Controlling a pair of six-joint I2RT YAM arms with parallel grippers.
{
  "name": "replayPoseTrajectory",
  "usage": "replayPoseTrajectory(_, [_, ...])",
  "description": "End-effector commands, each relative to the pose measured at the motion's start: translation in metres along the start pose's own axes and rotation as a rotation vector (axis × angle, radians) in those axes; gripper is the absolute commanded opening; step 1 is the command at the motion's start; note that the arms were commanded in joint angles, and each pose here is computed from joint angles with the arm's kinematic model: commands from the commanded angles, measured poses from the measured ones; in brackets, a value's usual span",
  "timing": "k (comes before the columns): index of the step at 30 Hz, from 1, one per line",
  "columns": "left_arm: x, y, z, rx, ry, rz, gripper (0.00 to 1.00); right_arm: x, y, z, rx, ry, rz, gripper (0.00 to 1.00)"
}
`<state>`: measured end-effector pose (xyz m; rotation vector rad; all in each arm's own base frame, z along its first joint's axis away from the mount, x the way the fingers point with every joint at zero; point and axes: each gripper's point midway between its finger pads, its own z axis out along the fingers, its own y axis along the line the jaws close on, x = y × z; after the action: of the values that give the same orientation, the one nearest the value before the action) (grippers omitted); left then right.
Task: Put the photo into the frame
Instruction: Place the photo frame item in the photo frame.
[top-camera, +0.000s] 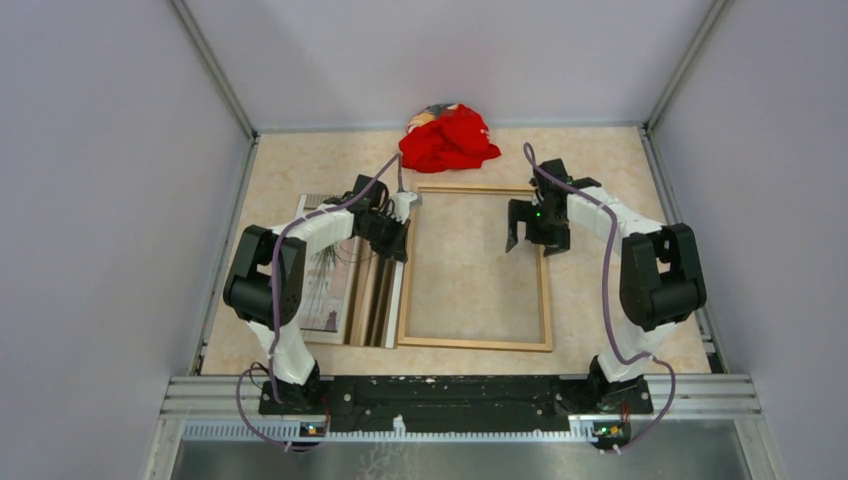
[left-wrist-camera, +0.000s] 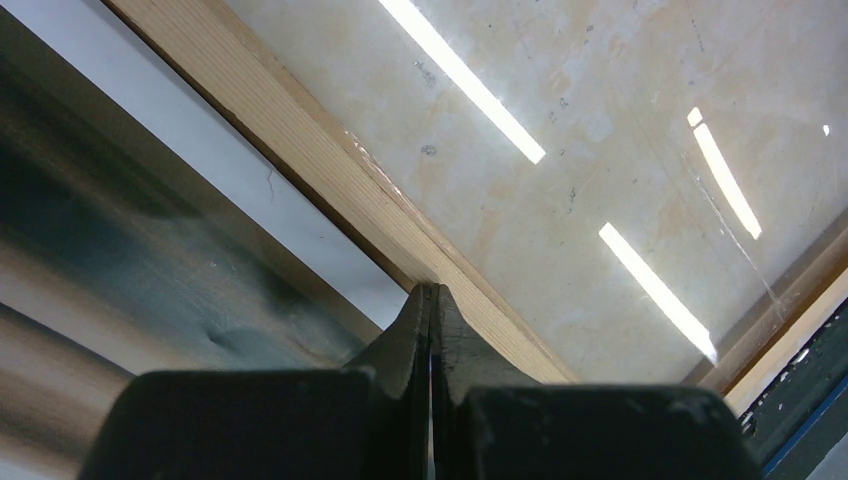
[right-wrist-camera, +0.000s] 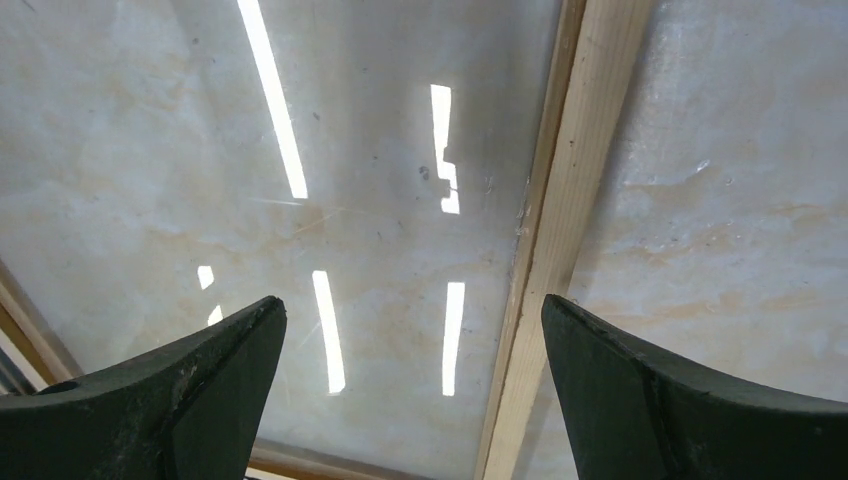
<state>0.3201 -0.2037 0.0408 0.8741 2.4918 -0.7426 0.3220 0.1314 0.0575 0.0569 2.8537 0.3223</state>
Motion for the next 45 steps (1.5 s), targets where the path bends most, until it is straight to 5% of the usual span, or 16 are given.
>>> replayPoseTrajectory(1, [0.012,-0.001,0.004,-0.003,0.042,0.016,0.00,-0.014,0.000,-0.011,0.029,-0.049,-0.024,0.99])
replayPoseTrajectory(24, [0.008,-0.017,0.010,0.018,0.030,0.062,0.00,-0.014,-0.026,-0.011,-0.032,-0.100,0.166,0.98])
replayPoseTrajectory(45, [-0.009,-0.039,0.042,0.052,0.060,0.101,0.00,-0.080,-0.031,0.010,-0.221,-0.118,0.334,0.98])
